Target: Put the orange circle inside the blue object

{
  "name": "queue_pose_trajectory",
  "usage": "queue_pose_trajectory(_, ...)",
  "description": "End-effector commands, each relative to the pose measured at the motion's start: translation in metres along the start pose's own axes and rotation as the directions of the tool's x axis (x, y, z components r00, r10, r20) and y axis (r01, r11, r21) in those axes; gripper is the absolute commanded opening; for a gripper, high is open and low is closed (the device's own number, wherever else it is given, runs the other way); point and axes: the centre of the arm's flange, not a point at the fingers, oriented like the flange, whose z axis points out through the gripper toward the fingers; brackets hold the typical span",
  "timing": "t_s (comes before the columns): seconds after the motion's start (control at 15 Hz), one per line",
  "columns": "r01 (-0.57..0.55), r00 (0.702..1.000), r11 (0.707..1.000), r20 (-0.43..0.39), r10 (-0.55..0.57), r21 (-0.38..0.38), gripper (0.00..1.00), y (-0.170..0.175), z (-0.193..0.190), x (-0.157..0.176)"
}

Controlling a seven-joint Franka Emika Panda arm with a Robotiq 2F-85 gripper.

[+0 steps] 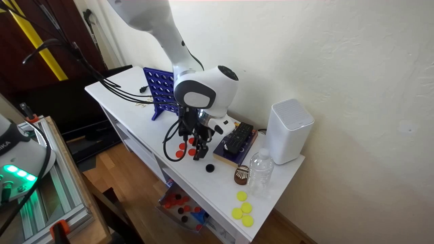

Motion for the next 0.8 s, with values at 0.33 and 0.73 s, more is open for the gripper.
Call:
queue_pose_trajectory(0.33,-0.005,0.999,1.000,0.037,0.006,-0.013,0.69,0.0019,0.0094,-0.0015)
queue_pose_trajectory(0.73,-0.009,0.999,1.000,0.042,0.010,-0.013,0.19,0.0026,0.0066,0.0000)
